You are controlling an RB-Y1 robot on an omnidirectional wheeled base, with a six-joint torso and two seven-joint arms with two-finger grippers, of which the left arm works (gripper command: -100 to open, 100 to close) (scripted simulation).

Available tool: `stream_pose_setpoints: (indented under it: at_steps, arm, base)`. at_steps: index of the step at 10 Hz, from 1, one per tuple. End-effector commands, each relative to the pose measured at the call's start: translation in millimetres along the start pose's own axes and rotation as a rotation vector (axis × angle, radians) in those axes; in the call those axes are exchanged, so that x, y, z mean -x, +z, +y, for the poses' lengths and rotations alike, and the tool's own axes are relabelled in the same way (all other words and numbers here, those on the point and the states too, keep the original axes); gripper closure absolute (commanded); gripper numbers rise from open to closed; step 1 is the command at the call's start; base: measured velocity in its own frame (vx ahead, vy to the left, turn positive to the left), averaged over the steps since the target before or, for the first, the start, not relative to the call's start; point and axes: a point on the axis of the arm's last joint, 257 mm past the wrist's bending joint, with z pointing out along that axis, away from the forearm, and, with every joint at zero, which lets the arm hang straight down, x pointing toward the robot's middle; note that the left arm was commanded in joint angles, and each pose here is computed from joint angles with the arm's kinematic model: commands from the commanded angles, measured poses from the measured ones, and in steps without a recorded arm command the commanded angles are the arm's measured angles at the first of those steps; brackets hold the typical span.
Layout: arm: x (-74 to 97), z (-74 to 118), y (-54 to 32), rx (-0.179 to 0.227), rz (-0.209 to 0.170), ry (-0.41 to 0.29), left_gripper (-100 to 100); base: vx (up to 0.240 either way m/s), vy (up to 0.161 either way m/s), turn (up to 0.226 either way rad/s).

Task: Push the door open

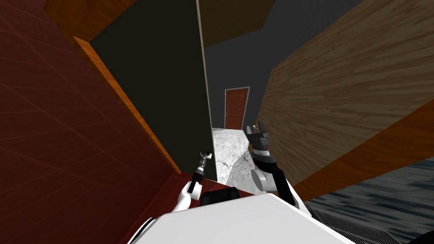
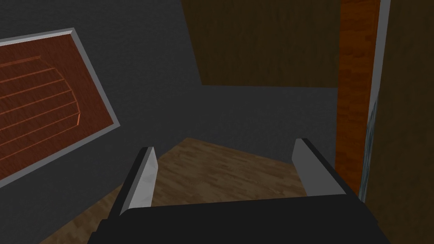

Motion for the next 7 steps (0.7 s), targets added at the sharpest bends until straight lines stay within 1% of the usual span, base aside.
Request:
stream_pose_setpoints:
  at_steps: [1,2,4,5,7]
  arm:
    - [15.8,-9.1,3.6,-0.02,-0.026,0.01,100]
    - [15.8,-9.1,3.6,-0.02,-0.026,0.01,100]
    - [33.9,-9.2,1.6,-0.02,-0.064,0.016,100]
    - [37.7,-9.2,1.1,-0.02,-0.072,0.017,100]
    - [53.1,-9.5,-1.1,-0.02,-0.107,0.02,100]
  base:
    - [0.156,-0.107,0.039]
    - [0.13,-0.08,0.003]
    - [0.175,-0.073,0.039]
    - [0.17,-0.122,0.05]
    - [0.182,-0.129,0.07]
